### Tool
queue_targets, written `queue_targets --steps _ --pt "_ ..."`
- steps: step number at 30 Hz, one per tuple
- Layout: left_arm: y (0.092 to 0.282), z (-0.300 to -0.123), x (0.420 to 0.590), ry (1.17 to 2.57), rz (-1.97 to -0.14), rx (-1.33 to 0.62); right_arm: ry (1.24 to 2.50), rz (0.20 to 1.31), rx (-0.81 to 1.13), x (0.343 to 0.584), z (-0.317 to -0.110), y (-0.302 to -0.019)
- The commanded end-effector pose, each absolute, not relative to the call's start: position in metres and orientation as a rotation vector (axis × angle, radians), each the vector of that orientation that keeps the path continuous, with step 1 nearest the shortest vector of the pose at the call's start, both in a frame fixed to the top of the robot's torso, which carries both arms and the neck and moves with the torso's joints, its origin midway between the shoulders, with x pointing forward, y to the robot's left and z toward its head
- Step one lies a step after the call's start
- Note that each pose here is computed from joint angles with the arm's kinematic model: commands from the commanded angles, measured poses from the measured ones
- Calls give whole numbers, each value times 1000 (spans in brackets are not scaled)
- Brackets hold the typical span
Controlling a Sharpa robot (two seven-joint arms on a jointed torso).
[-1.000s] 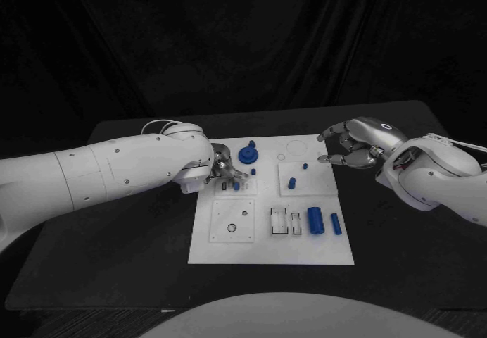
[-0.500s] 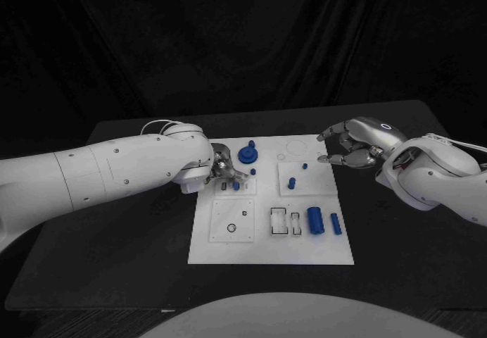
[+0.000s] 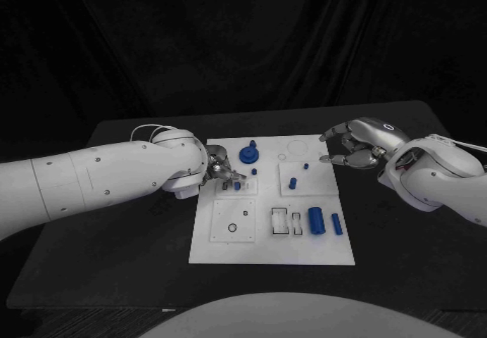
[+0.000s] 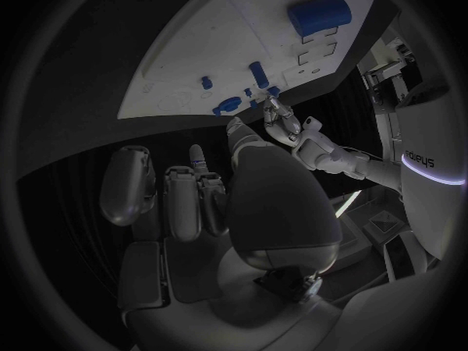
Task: Assemble the parts on the task board
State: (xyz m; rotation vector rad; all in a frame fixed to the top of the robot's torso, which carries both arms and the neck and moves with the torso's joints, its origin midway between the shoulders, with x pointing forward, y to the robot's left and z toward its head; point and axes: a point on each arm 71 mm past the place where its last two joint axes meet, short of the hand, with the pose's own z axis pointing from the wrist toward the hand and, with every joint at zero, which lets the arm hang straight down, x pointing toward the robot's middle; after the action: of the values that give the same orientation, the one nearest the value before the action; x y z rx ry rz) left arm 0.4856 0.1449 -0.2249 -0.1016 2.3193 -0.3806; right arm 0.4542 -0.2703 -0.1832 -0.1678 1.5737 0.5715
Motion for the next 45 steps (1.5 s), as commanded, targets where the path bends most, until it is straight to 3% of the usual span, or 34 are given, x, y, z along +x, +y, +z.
queue_targets --steps 1,8,45 --pt "143 -207 487 2091 -423 -39 1578 564 -161 453 -184 -271" --pt "145 -196 480 1963 -415 26 1575 564 -160 453 -184 -273" --pt "140 -222 465 2085 -333 98 1584 568 -159 450 -187 -274"
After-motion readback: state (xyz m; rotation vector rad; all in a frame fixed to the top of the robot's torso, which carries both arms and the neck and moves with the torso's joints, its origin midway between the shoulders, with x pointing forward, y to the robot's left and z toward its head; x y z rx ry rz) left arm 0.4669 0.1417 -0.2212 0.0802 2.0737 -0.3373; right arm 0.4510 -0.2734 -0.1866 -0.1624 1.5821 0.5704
